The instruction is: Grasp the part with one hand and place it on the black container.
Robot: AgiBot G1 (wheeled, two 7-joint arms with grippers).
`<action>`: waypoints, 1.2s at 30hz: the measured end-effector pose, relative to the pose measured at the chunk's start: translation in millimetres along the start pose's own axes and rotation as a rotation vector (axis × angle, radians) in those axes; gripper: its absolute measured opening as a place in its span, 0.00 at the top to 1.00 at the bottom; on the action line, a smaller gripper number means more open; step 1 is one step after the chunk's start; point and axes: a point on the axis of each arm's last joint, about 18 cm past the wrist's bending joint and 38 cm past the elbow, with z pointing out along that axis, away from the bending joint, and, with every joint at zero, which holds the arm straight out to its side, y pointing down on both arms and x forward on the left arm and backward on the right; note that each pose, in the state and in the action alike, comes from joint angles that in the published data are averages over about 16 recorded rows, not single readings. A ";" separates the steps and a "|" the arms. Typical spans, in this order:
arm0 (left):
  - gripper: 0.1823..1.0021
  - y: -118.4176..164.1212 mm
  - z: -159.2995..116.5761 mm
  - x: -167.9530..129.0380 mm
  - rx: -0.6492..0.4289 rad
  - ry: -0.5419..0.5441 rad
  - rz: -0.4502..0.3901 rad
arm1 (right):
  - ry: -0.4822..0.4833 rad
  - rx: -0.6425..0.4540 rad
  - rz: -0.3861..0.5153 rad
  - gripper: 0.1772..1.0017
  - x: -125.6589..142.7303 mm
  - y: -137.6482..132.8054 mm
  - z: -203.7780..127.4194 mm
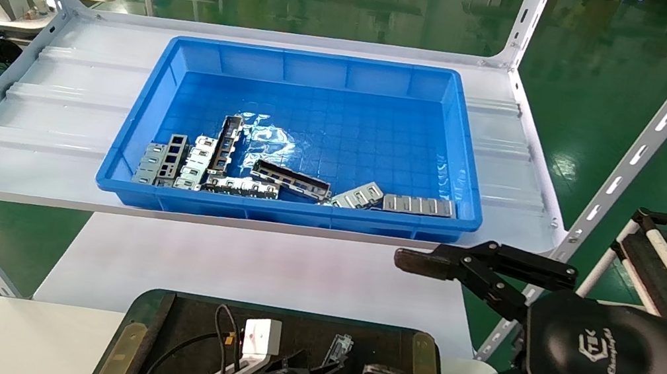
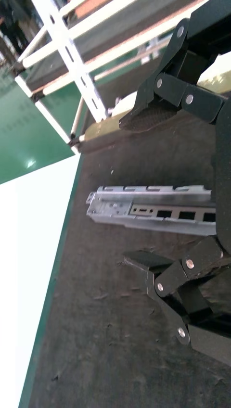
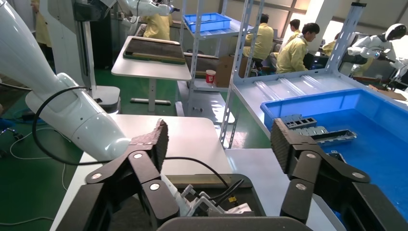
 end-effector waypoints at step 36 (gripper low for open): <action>0.00 -55.9 -125.4 -55.2 -0.010 0.357 0.532 | 0.000 0.000 0.000 0.00 0.0 0.0 0.0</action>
